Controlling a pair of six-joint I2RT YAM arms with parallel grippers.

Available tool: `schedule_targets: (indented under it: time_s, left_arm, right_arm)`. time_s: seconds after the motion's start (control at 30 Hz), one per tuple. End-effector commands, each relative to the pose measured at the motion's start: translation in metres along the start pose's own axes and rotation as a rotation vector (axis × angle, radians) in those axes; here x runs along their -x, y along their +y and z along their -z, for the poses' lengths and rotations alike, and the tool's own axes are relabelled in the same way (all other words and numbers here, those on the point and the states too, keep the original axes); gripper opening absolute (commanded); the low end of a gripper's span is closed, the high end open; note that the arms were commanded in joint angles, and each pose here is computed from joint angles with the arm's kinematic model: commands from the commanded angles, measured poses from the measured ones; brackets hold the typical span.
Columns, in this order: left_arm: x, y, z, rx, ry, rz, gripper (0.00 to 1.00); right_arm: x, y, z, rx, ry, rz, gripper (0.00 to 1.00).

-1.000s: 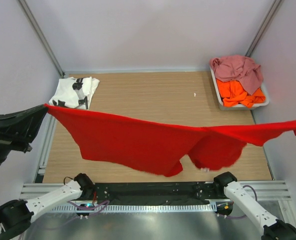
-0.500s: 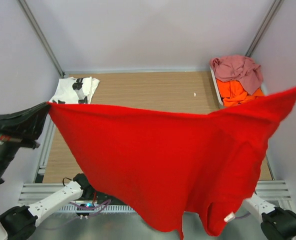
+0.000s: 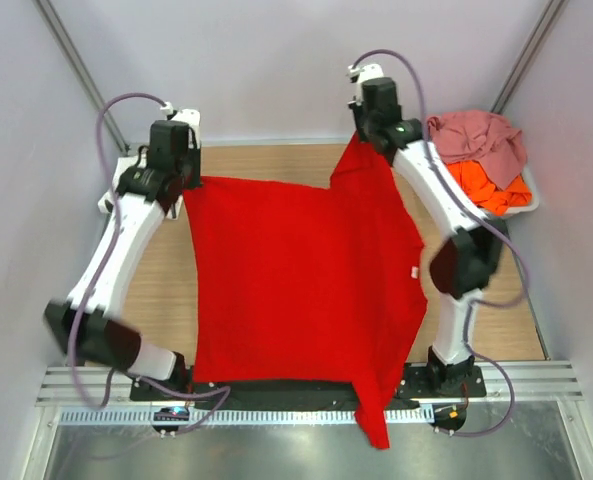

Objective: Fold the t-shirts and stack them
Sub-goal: Flatten the tshirt out

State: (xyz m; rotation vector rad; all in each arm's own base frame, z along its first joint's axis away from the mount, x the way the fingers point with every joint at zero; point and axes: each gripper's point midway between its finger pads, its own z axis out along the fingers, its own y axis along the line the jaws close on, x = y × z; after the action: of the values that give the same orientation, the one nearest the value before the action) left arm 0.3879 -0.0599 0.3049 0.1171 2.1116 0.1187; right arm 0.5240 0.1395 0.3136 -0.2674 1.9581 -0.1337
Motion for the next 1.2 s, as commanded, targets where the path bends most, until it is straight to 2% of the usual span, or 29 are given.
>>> schedule_targets:
  time_s: [0.0, 0.03, 0.07, 0.1, 0.17, 0.23, 0.3, 0.33, 0.37, 0.4, 0.43, 0.47, 0.5, 0.53, 0.57, 0.6, 0.77, 0.87, 1.0, 1.17]
  left_arm:
    - [-0.010, 0.020, -0.060, 0.047, 0.111, 0.156, 0.14]
    - [-0.038, 0.014, -0.101, 0.061, 0.237, 0.134, 0.37]
    - [-0.017, 0.015, -0.107, 0.067, 0.216, 0.140, 0.80]
    - [-0.032, 0.012, -0.112, 0.063, 0.299, 0.122, 0.88]
    - [-0.031, 0.011, -0.114, 0.072, 0.317, 0.122, 0.99]
    - [-0.011, 0.018, -0.092, 0.089, 0.231, 0.151, 1.00]
    - [-0.016, 0.017, -0.082, 0.082, 0.214, 0.169, 1.00]
    - [-0.015, 0.018, -0.073, 0.076, 0.205, 0.178, 1.00]
    - [-0.015, 0.019, -0.057, 0.073, 0.196, 0.205, 1.00]
    - [-0.022, 0.018, -0.046, 0.069, 0.212, 0.224, 1.00]
    - [-0.026, 0.011, -0.037, 0.035, 0.217, 0.251, 1.00]
    - [-0.038, 0.005, -0.023, 0.012, 0.208, 0.306, 1.00]
    - [-0.047, -0.005, -0.018, -0.019, 0.206, 0.326, 1.00]
    - [-0.057, -0.017, -0.015, -0.068, 0.210, 0.353, 1.00]
    - [-0.084, -0.031, -0.020, -0.087, 0.230, 0.391, 1.00]
    - [-0.092, -0.035, -0.015, -0.097, 0.220, 0.421, 1.00]
    - [-0.162, -0.072, -0.034, -0.160, 0.337, 0.534, 0.97]
    - [-0.188, -0.089, -0.040, -0.163, 0.371, 0.538, 0.97]
    - [-0.215, -0.093, -0.054, -0.132, 0.421, 0.553, 0.97]
    - [-0.254, -0.092, -0.074, -0.070, 0.506, 0.526, 0.95]
  right_arm:
    - [0.015, 0.015, -0.062, 0.036, -0.009, -0.041, 0.63]
    - [0.047, 0.008, -0.059, 0.016, -0.072, -0.069, 0.90]
    - [0.036, 0.012, -0.066, 0.014, -0.039, -0.085, 0.99]
    - [0.033, 0.009, -0.070, -0.011, -0.038, -0.095, 1.00]
    - [0.028, 0.007, -0.068, -0.026, -0.040, -0.101, 1.00]
    - [0.024, 0.002, -0.056, -0.035, -0.038, -0.103, 1.00]
    - [0.020, -0.002, -0.046, -0.047, -0.029, -0.123, 1.00]
    - [0.001, -0.001, -0.046, -0.053, 0.018, -0.120, 1.00]
    - [0.006, -0.008, -0.028, -0.064, 0.011, -0.132, 1.00]
    - [-0.003, -0.005, -0.024, -0.061, 0.030, -0.183, 1.00]
    - [-0.037, -0.001, -0.023, -0.060, 0.099, -0.186, 1.00]
    - [-0.028, -0.001, -0.008, -0.039, 0.055, -0.224, 1.00]
    - [-0.038, 0.003, -0.004, -0.023, 0.062, -0.246, 1.00]
    - [-0.076, 0.013, -0.007, -0.009, 0.129, -0.270, 1.00]
    - [-0.073, 0.017, -0.003, 0.019, 0.097, -0.299, 1.00]
    - [-0.086, 0.030, -0.005, 0.072, 0.120, -0.317, 1.00]
    - [-0.163, 0.056, -0.015, 0.112, 0.315, -0.332, 0.99]
    - [-0.201, 0.059, -0.013, 0.097, 0.379, -0.325, 0.99]
    - [-0.258, 0.059, -0.002, 0.054, 0.496, -0.328, 0.98]
    - [-0.305, 0.058, 0.005, 0.010, 0.567, -0.362, 0.99]
